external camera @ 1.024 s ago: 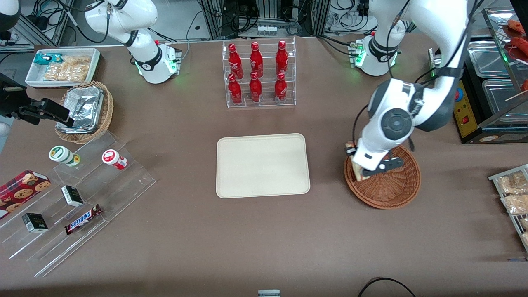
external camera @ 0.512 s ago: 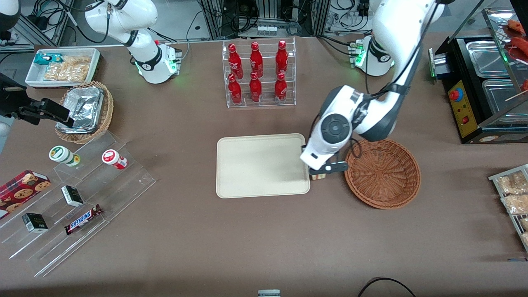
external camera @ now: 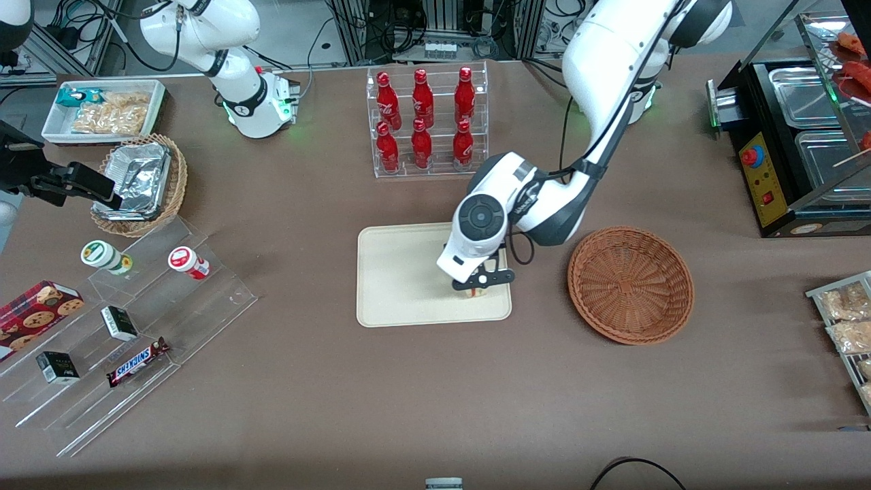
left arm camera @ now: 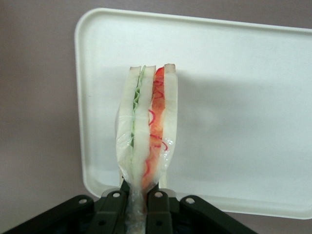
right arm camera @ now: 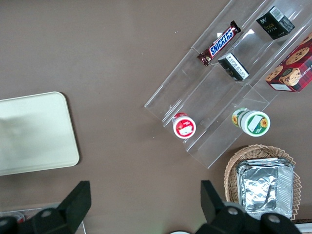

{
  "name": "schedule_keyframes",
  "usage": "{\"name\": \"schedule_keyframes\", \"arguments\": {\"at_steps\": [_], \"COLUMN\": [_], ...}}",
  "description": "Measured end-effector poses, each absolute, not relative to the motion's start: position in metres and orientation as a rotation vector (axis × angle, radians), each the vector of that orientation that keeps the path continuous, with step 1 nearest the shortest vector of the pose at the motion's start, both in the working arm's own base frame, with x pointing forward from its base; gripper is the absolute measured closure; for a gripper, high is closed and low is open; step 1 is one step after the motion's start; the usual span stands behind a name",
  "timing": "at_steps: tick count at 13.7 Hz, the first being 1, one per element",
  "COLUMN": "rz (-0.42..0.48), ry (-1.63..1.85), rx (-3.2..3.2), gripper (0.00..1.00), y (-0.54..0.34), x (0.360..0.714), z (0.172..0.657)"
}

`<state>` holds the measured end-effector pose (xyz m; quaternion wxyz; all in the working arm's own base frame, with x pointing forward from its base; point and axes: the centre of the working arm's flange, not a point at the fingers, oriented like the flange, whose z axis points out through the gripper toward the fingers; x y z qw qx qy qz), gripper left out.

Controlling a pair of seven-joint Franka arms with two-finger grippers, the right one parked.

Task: Place sandwich from basket to tray
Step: 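Carry the sandwich with the left gripper over to the cream tray, then lower the sandwich onto the tray and open the left gripper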

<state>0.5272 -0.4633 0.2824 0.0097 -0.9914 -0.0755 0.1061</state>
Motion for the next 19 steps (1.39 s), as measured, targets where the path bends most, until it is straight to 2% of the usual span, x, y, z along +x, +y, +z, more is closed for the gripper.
{"name": "schedule_keyframes", "arguments": {"at_steps": [8,12,14,19], "rz": [0.283,0.215,0.214,0.168], "ry": [-0.314,-0.343,-0.347,-0.338], "rx": [-3.113,-3.116,-3.115,-3.141], "gripper": [0.86,0.86,0.71,0.18], "y": [-0.523,-0.532,-0.532,-0.538], "x": [0.517,0.519,0.519,0.523], "z": [0.261,0.247,0.245,0.272]}}
